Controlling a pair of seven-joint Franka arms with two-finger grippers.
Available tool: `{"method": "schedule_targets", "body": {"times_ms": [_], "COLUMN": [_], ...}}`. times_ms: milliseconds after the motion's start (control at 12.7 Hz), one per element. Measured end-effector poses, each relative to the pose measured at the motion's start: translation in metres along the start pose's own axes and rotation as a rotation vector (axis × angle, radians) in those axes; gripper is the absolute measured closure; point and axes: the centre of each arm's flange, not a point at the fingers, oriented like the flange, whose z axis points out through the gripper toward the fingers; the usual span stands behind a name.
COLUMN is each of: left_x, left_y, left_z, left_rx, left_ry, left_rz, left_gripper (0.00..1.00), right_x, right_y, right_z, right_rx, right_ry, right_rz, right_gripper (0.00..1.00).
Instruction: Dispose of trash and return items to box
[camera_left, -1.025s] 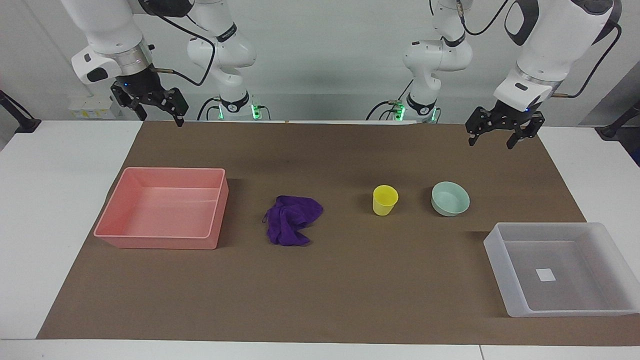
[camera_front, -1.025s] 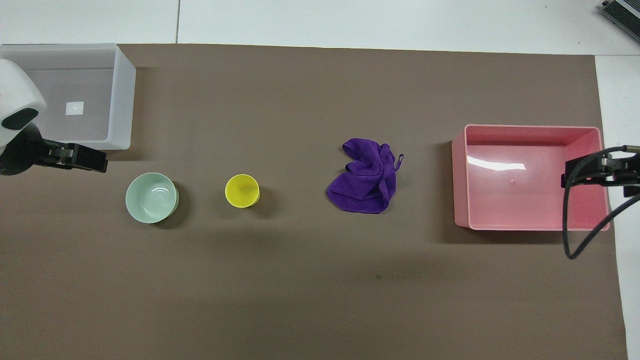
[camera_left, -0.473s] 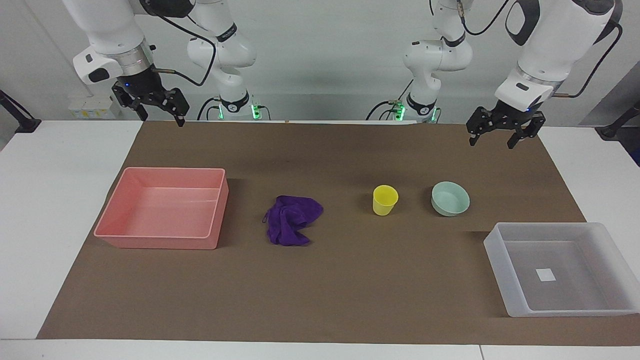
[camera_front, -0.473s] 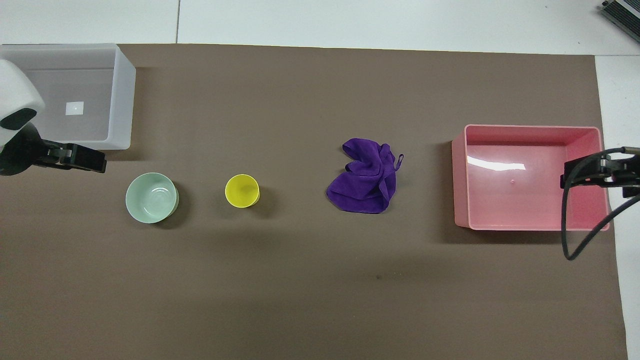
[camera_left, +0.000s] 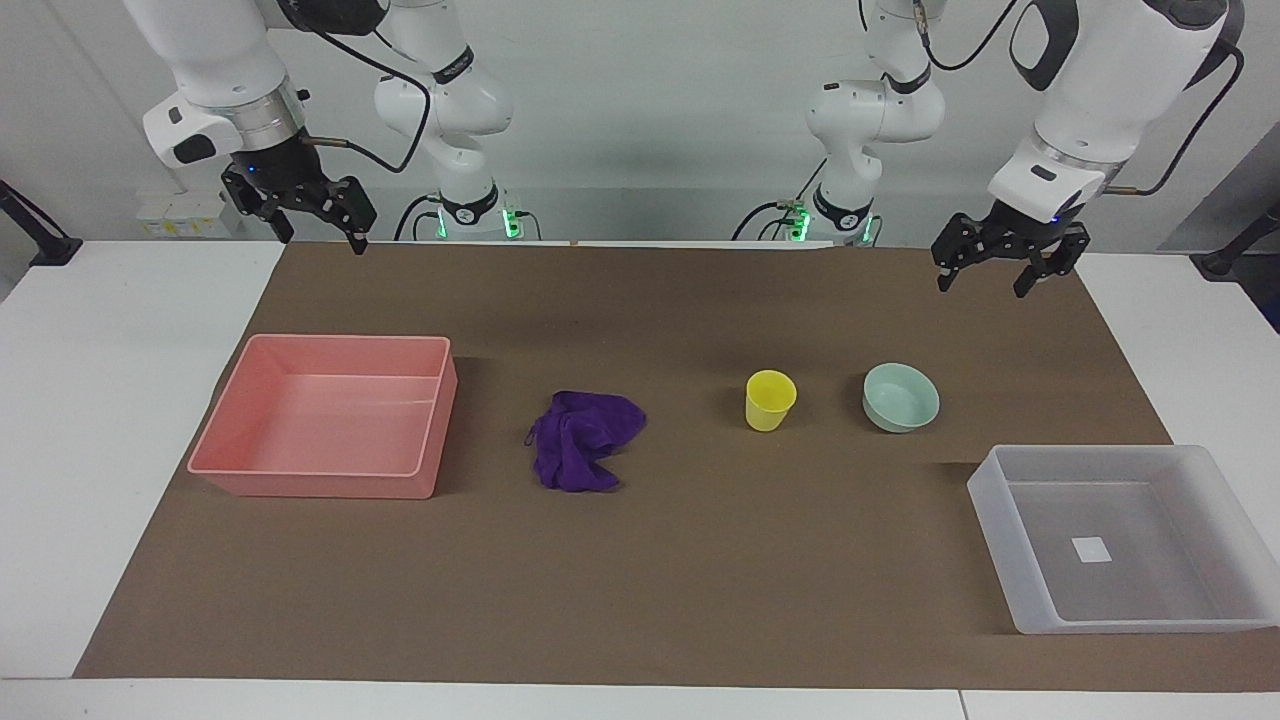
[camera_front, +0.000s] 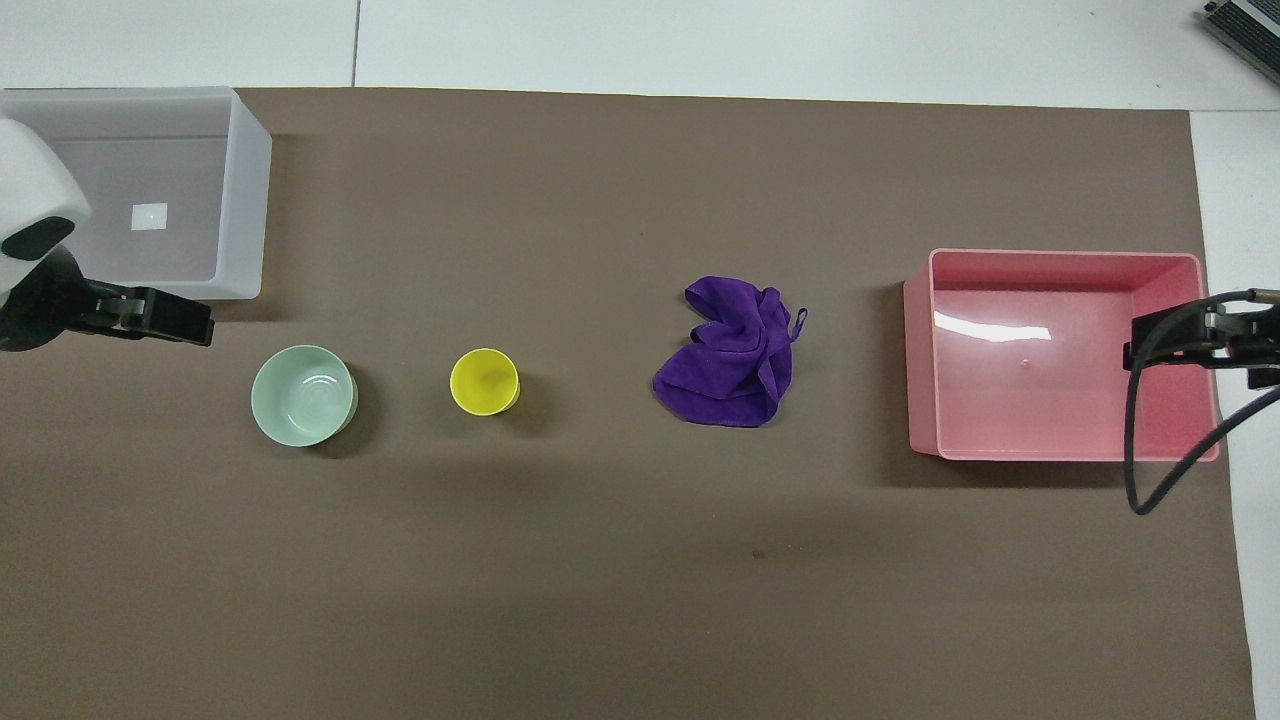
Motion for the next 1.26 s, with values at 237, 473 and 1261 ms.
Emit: {"method": "schedule_targets", "body": {"times_ms": [237,473,1261], "left_x": [0.0,0.001,0.005], "left_y": [-0.001,-0.002,-0.013], "left_z": [-0.001,-0.001,0.017], "left_rx": [0.0,0.0,0.0], "left_ry": [0.003,0.011,0.034], "left_rz": [0.001,0.001,-0.013], "left_gripper": [0.0,0.0,0.0], "right_x": [0.0,0.001,0.0], "right_y": [0.0,0.0,-0.004], "right_z": [0.0,0.0,0.002], "right_rx": [0.0,0.0,0.0], "right_ry": [0.003,0.005,0.003], "right_rz": [-0.002,-0.026,-0.034], "right_gripper": [0.0,0.0,0.0]}}
